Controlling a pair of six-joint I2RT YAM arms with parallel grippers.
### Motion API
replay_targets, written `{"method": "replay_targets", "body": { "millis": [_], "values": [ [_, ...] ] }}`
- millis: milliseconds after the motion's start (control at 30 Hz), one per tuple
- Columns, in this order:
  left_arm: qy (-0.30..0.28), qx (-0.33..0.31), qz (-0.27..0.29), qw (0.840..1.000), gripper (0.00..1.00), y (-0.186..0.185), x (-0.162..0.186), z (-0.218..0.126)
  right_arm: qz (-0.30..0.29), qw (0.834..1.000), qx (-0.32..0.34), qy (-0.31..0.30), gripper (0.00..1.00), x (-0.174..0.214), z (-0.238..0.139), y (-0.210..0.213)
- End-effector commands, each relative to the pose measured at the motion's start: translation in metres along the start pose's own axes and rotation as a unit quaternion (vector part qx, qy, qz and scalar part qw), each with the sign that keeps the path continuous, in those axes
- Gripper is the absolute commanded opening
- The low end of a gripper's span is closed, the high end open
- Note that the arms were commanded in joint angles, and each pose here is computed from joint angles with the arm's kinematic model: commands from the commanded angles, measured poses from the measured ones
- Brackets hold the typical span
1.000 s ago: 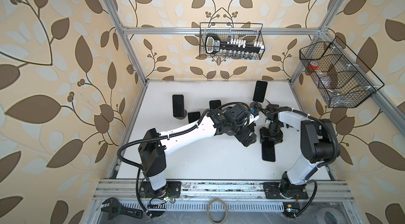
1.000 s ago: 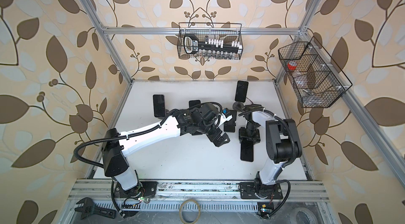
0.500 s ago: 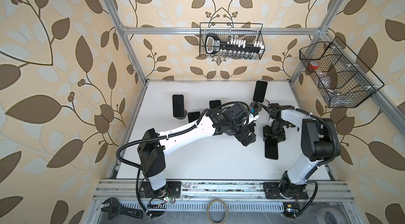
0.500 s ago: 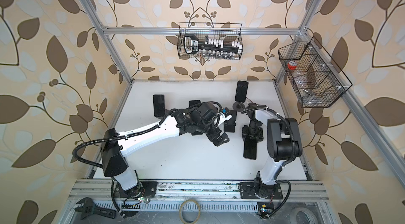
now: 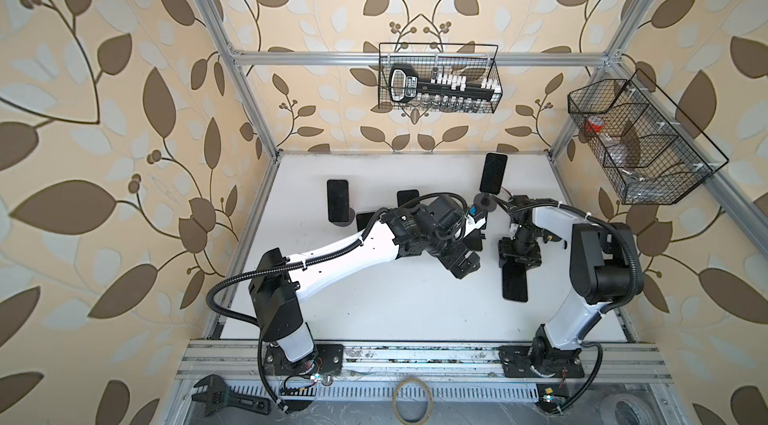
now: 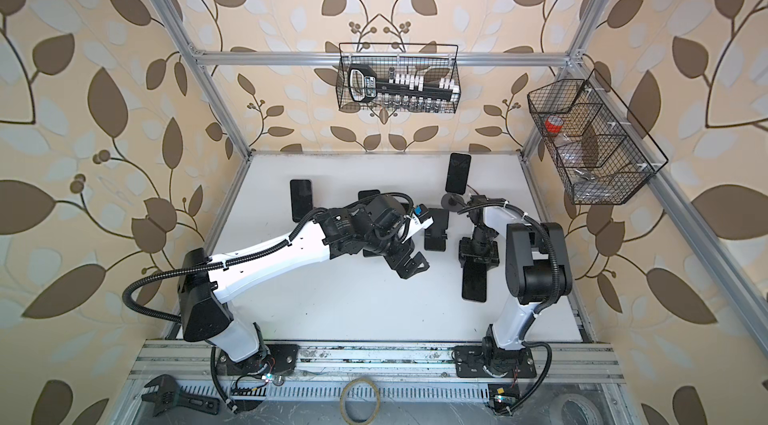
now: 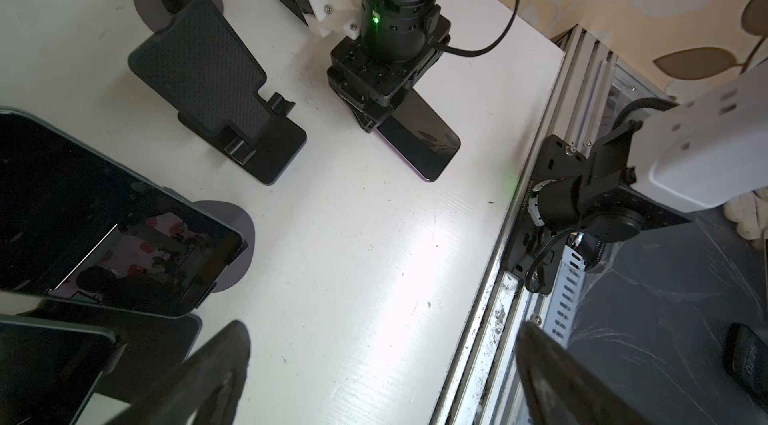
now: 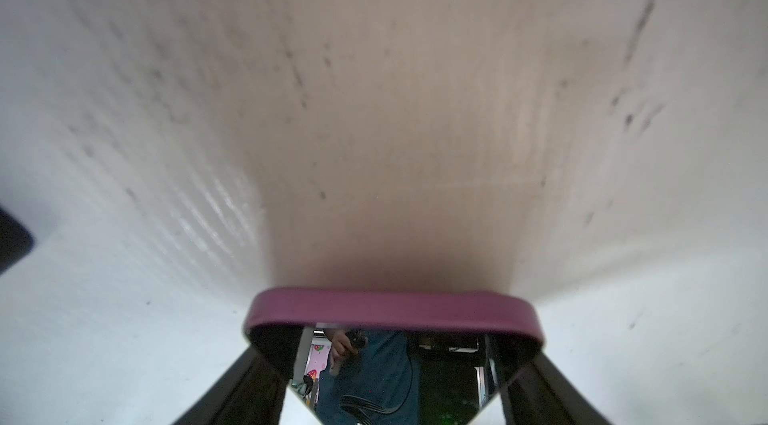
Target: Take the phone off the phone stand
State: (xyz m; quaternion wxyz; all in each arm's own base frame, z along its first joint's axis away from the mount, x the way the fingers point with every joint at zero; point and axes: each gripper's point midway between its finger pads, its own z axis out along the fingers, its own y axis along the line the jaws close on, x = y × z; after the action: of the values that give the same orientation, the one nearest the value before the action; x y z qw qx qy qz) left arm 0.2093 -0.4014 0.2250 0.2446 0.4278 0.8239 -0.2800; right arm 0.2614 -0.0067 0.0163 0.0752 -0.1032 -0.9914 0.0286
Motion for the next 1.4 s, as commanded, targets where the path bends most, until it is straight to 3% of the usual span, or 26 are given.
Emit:
{"method": "replay_targets", "body": {
  "millis": [0,300,667,1367],
  "values": [
    [-0.025,-0.012,0.01,1.0,0.99,0.003,-0.007,-0.022,0.002,1.0,0.024,-0.009,0.56,-0.009,0.003,-0.008],
    [-0.031,-0.012,0.01,0.999,0.99,0.002,-0.005,-0.026,0.015,0.999,0.048,-0.021,0.55,-0.014,-0.005,-0.026],
    [-0.035,-0.019,0.013,0.999,0.99,0.004,0.001,-0.034,0.016,0.999,0.031,-0.002,0.57,-0.014,0.006,-0.022],
    [-0.033,-0.044,0.049,0.997,0.99,0.012,0.015,-0.046,0.038,0.999,0.026,-0.007,0.87,-0.016,0.008,-0.02]
  ]
}}
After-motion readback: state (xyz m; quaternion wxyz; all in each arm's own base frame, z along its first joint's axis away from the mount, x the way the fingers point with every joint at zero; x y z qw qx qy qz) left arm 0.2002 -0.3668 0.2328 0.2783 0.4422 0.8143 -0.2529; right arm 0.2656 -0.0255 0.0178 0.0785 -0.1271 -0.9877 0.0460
